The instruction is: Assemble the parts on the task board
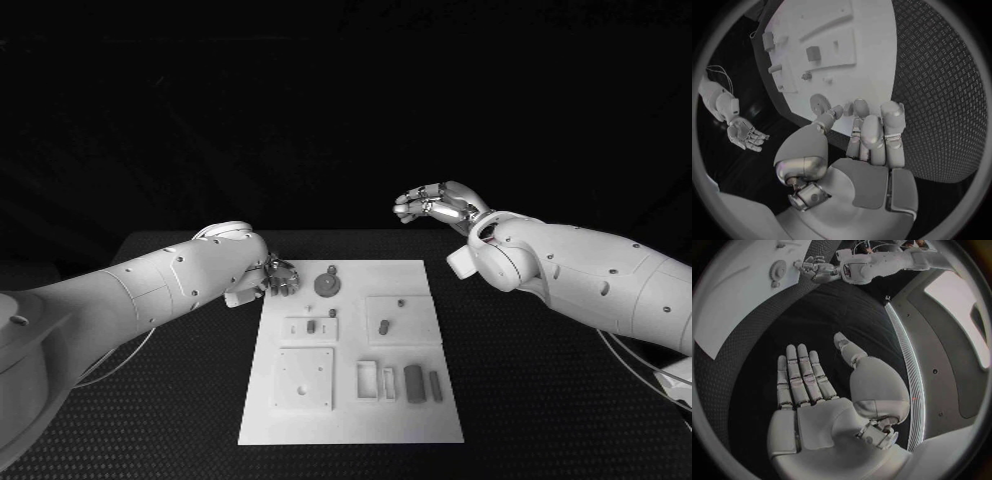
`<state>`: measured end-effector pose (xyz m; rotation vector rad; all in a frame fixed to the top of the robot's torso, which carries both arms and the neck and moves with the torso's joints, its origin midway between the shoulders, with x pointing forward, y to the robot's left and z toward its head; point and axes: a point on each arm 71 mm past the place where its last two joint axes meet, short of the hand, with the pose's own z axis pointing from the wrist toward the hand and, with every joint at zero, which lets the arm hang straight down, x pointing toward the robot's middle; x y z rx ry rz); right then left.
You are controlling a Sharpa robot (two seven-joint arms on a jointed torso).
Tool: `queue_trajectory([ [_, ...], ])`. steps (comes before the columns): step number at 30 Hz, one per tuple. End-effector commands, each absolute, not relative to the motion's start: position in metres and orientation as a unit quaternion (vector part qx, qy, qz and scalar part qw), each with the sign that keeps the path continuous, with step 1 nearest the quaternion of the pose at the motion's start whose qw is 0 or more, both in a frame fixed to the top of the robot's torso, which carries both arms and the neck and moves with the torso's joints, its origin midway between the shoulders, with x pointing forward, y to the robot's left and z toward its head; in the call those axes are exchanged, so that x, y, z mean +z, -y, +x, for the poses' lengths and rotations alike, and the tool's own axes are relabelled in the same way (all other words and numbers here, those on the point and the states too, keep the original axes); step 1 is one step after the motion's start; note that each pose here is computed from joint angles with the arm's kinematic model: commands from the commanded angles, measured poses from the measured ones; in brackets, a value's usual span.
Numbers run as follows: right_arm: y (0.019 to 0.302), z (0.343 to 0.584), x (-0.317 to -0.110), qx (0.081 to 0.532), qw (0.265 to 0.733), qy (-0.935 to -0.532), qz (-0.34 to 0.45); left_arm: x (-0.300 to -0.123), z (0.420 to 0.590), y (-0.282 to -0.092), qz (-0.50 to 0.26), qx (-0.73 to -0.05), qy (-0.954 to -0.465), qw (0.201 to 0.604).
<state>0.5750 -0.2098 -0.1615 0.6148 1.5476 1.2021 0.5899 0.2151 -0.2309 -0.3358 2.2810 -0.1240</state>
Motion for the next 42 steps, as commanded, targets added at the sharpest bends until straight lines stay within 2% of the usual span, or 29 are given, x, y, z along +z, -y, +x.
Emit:
queue_trajectory([
  [1,0.208,0.574,-0.161,0.505,0.513,-0.647,0.251,-0.232,0.589,-0.212,-0.130,-0.061,-0.909,0.391],
  [29,0.208,0.575,-0.162,0.505,0.511,-0.649,0.250,-0.232,0.591,-0.215,-0.142,-0.073,-0.906,0.391],
  [42,0.211,0.576,-0.162,0.502,0.513,-0.649,0.252,-0.230,0.588,-0.222,-0.146,-0.079,-0.898,0.408],
])
